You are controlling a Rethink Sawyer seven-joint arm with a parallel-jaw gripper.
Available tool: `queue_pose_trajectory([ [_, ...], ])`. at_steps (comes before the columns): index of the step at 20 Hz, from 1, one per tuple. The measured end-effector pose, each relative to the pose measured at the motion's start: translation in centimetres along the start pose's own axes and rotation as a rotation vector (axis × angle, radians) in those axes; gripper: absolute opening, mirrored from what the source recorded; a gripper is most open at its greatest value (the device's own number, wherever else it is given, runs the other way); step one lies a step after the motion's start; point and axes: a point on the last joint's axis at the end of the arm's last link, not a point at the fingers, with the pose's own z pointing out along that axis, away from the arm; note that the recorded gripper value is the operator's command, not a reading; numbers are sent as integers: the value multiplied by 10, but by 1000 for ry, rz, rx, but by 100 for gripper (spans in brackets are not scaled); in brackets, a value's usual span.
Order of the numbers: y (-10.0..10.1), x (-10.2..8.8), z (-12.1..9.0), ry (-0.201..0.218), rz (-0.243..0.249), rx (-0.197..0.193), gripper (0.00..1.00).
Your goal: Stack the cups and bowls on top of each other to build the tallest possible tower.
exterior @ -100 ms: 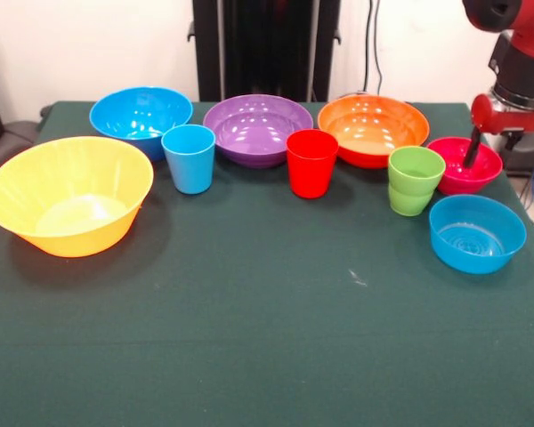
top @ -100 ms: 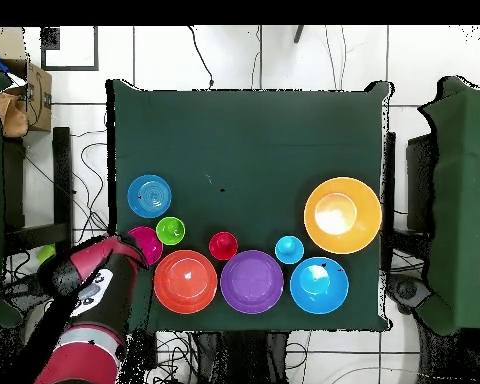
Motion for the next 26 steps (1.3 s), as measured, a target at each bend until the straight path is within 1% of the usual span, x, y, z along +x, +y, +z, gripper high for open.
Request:
queue_pose_trajectory([
  [3,0,0,-2,-6,-1,9,0],
  [6,-4,-8,-9,-28,4,22,0],
  [7,-7,-12,-12,-34,13,26,0],
  [10,-10,-16,-14,-36,26,29,0],
  [19,-13,-19,-16,-39,45,29,0],
  [22,-12,-22,-23,-49,46,25,0],
  [26,-11,-27,-41,-70,56,8,0],
])
